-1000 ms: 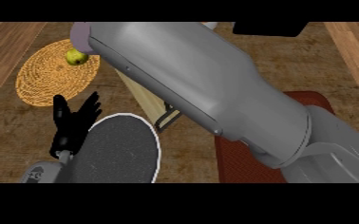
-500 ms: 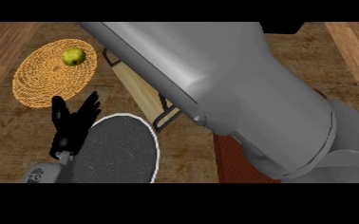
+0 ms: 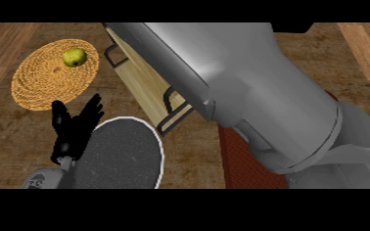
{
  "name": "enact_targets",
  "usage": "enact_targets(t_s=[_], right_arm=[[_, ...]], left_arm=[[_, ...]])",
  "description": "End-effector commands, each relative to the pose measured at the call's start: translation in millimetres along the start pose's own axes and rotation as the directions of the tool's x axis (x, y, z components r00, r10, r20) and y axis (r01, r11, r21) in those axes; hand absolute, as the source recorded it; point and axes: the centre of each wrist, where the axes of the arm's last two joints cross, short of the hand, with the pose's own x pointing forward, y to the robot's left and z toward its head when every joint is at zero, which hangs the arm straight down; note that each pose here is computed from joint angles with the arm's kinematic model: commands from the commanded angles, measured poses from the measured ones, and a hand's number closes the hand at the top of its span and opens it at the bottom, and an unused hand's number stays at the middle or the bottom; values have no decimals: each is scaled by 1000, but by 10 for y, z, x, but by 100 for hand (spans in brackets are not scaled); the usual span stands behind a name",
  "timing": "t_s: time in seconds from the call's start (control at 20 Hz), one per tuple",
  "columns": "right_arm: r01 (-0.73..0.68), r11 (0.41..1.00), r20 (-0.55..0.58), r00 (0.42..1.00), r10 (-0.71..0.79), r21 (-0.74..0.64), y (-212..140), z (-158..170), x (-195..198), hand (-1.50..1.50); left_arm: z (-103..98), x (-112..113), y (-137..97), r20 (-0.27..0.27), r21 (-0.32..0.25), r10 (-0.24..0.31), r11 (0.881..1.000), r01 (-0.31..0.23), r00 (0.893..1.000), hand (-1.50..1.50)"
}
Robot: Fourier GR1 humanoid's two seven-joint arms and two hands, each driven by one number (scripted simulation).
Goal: Pick the eggplant from the tray and place it in the tiered shelf
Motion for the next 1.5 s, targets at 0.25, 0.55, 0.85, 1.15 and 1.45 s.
enact_targets(t_s=[0.25,0.55,0.85,1.15,1.45], right_arm=[[-1,1000,-198,980,-3,-20,161,-74,-105,150],[-29,999,-185,982,23,-30,403,-157,-315,150],[4,1000,-138,990,-8,-26,410,-210,-346,150],[-90,996,-152,984,90,6,363,-209,-297,150],[186,977,-216,955,-205,-104,301,-254,-297,-150]], left_arm=[[72,-3,-95,-7,-6,10,1000,-10,1000,0],[11,44,179,-9,4,10,1000,-10,1000,0],[99,-28,89,-16,0,3,1000,-3,1000,0],[62,-6,60,-15,-13,-2,1000,2,1000,0],[26,-25,199,-34,36,26,999,-25,999,0]])
